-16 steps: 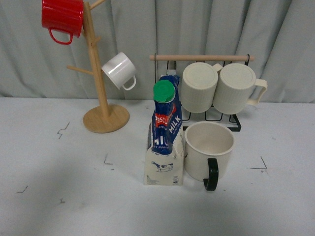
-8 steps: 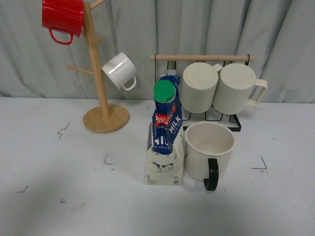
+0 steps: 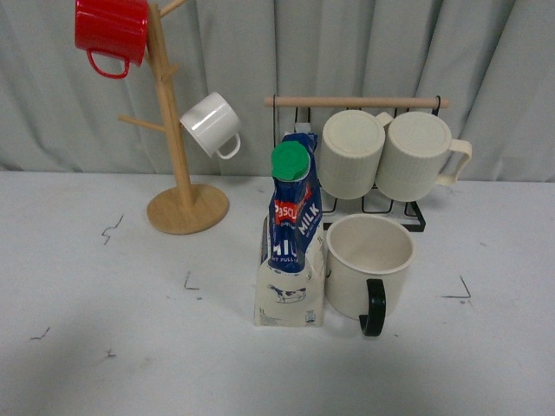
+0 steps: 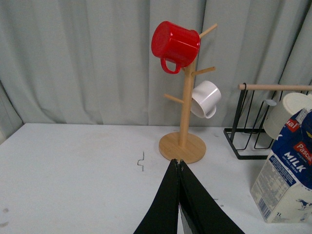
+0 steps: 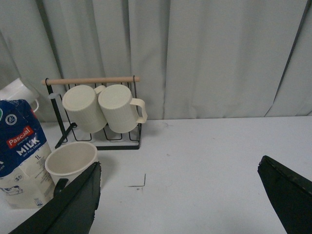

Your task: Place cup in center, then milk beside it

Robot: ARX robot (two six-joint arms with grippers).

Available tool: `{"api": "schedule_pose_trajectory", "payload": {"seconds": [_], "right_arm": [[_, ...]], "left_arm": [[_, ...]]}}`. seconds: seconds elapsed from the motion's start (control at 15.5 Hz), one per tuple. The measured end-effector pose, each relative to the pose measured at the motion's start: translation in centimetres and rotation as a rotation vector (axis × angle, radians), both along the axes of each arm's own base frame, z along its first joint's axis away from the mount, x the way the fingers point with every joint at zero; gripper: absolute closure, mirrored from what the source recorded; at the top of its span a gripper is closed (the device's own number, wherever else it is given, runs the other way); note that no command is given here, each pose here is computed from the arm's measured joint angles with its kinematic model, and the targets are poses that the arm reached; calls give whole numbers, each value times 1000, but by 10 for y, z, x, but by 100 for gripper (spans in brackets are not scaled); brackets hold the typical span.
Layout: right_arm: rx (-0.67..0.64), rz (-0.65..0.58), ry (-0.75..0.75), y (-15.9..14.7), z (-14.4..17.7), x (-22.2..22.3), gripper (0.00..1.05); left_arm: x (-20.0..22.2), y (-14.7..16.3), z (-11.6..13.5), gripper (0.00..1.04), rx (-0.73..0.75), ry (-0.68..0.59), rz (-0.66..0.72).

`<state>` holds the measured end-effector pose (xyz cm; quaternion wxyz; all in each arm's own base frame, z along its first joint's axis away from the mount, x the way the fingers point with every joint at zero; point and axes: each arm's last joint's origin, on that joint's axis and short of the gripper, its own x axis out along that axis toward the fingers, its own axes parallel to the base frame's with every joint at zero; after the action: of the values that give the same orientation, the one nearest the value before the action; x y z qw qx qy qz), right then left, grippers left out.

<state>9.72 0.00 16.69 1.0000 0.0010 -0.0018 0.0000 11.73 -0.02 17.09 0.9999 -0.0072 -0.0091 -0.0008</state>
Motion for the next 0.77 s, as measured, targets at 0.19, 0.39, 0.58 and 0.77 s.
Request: {"api": "schedule_pose_trajectory", "payload": {"seconds": [0.19,0.39,0.58,0.77], "right_arm": [[0,0,0,0,0,0,6],[0,0,0,0,0,0,6],[0,0,0,0,0,0,6],[0,0,0,0,0,0,6]], "left_arm": [[-4,0,-1,103,0,8,0],[-8,0,-1,103,0,8,-1],[-17,0,-8,103,0,62,-3],[-20,0,-5,103,0,23,0]]}}
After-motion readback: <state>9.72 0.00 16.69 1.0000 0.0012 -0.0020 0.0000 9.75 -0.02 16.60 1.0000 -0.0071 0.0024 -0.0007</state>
